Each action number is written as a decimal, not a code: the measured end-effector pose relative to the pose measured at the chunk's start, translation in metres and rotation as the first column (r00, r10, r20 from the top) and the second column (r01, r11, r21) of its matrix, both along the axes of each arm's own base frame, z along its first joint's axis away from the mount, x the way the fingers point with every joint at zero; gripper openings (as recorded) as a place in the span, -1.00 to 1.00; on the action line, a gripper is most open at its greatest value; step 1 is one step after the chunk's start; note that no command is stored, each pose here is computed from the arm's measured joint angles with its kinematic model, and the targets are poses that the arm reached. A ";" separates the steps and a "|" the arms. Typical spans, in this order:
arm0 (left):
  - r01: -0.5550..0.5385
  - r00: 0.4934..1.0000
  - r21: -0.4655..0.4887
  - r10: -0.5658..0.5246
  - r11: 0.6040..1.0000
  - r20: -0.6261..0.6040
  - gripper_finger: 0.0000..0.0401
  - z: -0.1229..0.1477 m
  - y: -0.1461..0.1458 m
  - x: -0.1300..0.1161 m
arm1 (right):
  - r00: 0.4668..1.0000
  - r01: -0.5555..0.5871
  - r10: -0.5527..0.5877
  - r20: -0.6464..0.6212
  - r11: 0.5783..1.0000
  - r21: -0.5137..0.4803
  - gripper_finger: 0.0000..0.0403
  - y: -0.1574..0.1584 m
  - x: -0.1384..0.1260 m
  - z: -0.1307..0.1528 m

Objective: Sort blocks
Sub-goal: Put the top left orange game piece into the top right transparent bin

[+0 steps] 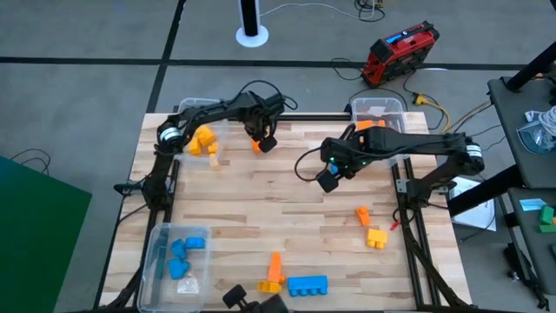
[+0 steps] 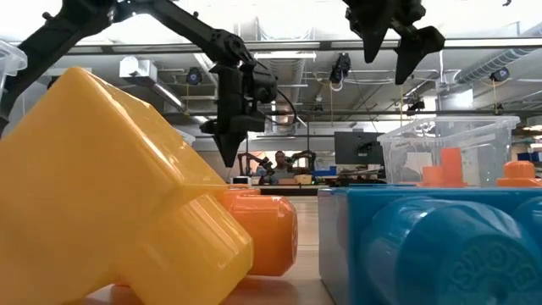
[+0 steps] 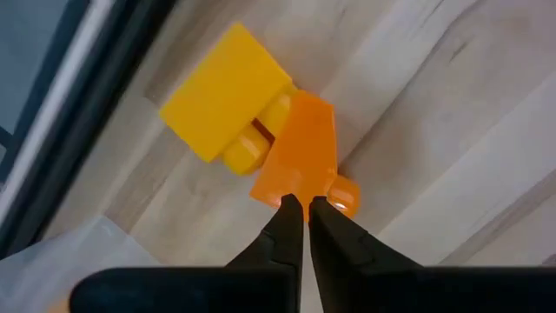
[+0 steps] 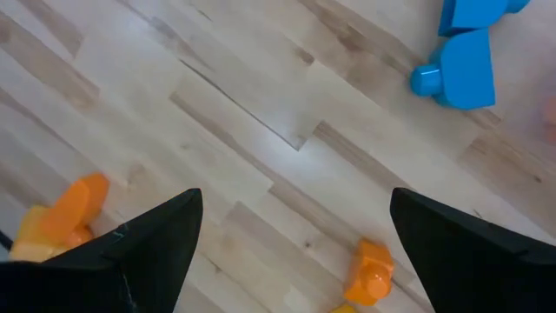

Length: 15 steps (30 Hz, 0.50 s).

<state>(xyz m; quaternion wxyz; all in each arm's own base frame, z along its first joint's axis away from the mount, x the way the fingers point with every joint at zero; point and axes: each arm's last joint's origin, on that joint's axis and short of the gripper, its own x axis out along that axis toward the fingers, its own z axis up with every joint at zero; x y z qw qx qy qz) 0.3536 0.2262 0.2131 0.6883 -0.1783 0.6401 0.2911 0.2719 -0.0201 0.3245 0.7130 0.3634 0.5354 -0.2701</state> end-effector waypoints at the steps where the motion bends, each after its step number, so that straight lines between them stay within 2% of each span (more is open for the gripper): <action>1: 0.001 1.000 -0.004 -0.001 1.000 -0.006 -0.99 -0.003 0.001 0.000 | 1.000 -0.001 0.001 -0.004 1.000 0.000 0.80 0.000 0.001 -0.001; 10: 0.023 0.999 -0.019 -0.023 1.000 -0.033 -1.00 -0.018 0.008 0.002 | 1.000 0.004 -0.004 -0.008 1.000 0.002 0.80 0.000 0.004 -0.003; 15: 0.020 0.999 -0.069 -0.022 0.997 -0.024 -1.00 -0.025 0.014 -0.001 | 1.000 0.005 -0.005 -0.007 1.000 0.002 0.80 0.000 0.003 -0.003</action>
